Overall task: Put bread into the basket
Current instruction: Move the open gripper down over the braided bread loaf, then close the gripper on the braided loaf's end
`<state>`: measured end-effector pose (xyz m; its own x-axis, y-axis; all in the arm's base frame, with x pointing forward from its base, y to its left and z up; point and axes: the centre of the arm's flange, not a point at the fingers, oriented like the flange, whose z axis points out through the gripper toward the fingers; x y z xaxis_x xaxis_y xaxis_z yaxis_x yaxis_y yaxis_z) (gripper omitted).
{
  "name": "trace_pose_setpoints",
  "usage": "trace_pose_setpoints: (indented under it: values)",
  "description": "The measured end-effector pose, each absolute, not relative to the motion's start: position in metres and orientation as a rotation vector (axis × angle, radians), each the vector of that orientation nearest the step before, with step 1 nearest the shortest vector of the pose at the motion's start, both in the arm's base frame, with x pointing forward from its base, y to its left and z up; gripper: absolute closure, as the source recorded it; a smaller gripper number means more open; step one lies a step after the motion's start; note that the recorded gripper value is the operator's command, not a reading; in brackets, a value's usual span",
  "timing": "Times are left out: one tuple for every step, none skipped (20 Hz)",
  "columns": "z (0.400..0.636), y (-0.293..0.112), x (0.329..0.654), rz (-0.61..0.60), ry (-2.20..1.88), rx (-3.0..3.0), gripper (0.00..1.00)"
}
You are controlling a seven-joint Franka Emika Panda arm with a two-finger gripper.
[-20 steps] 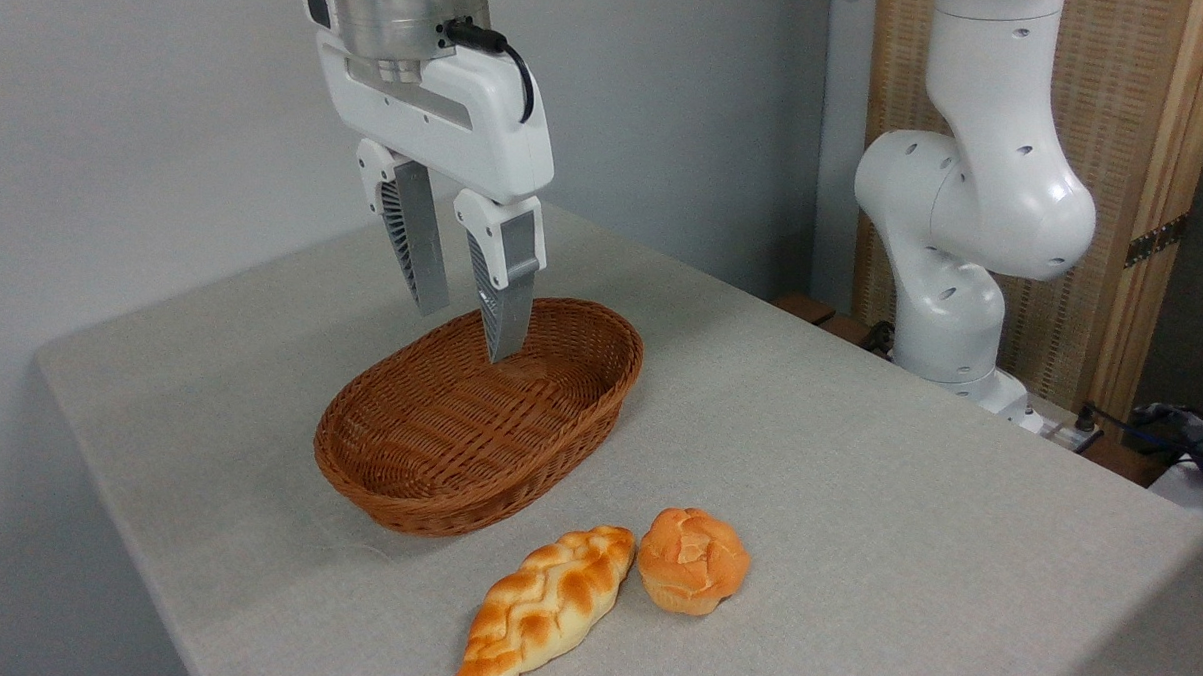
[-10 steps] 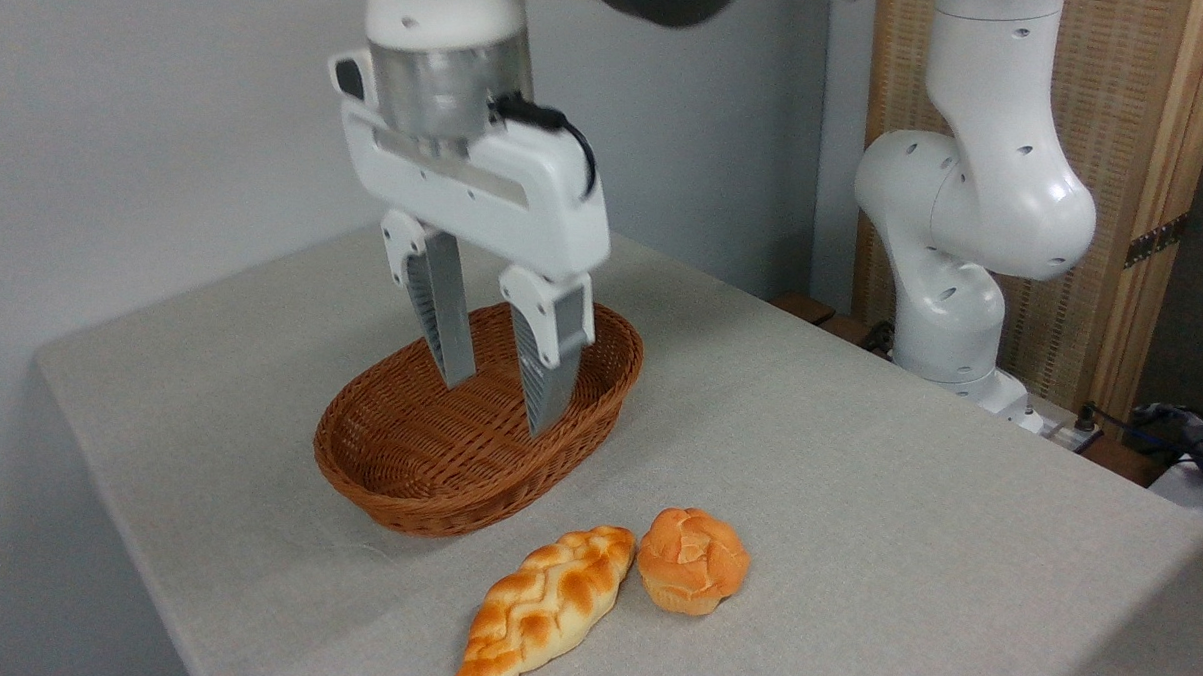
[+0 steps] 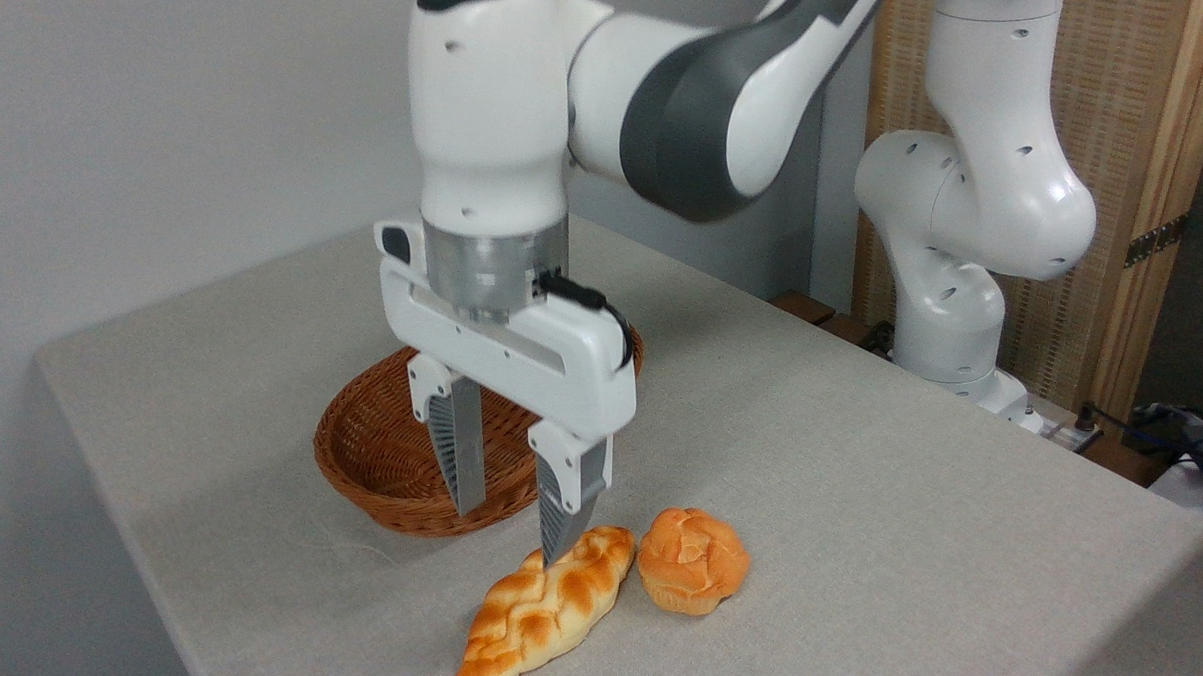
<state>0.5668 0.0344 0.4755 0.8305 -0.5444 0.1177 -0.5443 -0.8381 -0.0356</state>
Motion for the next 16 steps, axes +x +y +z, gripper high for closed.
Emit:
trace_pose_setpoints:
  values:
    - [0.469,0.035,0.566,-0.190,0.891,-3.006,0.00]
    - [0.465,0.037,0.565,-0.184,0.886,-3.009,0.00]
    - [0.462,0.039,0.565,-0.176,0.882,-3.012,0.00]
    - [0.459,0.040,0.565,-0.169,0.878,-3.015,0.00]
    - [0.457,0.041,0.565,-0.161,0.875,-3.017,0.00]
    - [0.454,0.042,0.566,-0.153,0.874,-3.019,0.00]
    - [0.450,0.042,0.567,-0.144,0.874,-3.021,0.00]
    - [0.446,0.042,0.567,-0.133,0.875,-3.023,0.00]
    - [0.442,0.042,0.568,-0.122,0.875,-3.025,0.00]
    - [0.438,0.042,0.569,-0.113,0.876,-3.027,0.00]
    - [0.435,0.042,0.570,-0.105,0.876,-3.028,0.00]
    - [0.432,0.042,0.570,-0.098,0.876,-3.029,0.00]
    - [0.429,0.042,0.571,-0.090,0.876,-3.031,0.00]
    - [0.427,0.042,0.571,-0.083,0.878,-3.029,0.00]
    - [0.425,0.042,0.571,-0.072,0.886,-3.016,0.00]
    - [0.424,0.043,0.571,-0.055,0.901,-2.990,0.00]
